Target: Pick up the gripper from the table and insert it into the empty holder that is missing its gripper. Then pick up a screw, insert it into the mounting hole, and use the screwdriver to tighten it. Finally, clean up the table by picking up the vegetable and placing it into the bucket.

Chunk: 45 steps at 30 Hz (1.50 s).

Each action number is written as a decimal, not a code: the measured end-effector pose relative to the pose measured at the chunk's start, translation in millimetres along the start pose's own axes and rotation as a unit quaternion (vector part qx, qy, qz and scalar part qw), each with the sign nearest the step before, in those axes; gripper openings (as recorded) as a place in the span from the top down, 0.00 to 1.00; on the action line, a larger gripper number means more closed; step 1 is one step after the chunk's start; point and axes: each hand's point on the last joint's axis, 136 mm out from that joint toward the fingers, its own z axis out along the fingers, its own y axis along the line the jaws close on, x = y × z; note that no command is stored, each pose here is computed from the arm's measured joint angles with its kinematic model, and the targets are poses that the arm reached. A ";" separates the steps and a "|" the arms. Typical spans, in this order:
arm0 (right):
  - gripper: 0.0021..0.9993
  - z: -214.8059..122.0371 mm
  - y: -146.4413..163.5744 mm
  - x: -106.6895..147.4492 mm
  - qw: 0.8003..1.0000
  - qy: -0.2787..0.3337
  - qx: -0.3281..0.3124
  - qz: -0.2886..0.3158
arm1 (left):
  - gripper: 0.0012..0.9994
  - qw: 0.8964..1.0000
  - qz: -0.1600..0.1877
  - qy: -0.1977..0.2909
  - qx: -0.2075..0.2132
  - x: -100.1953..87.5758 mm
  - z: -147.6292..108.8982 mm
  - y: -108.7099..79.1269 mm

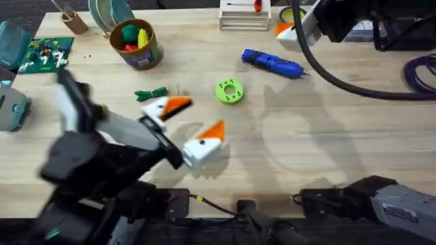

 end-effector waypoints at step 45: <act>0.01 -0.4 8.2 12.0 0.999 0.025 -0.016 0.011 | 0.01 0.762 -0.324 0.275 -0.488 -38.4 -24.3 146.9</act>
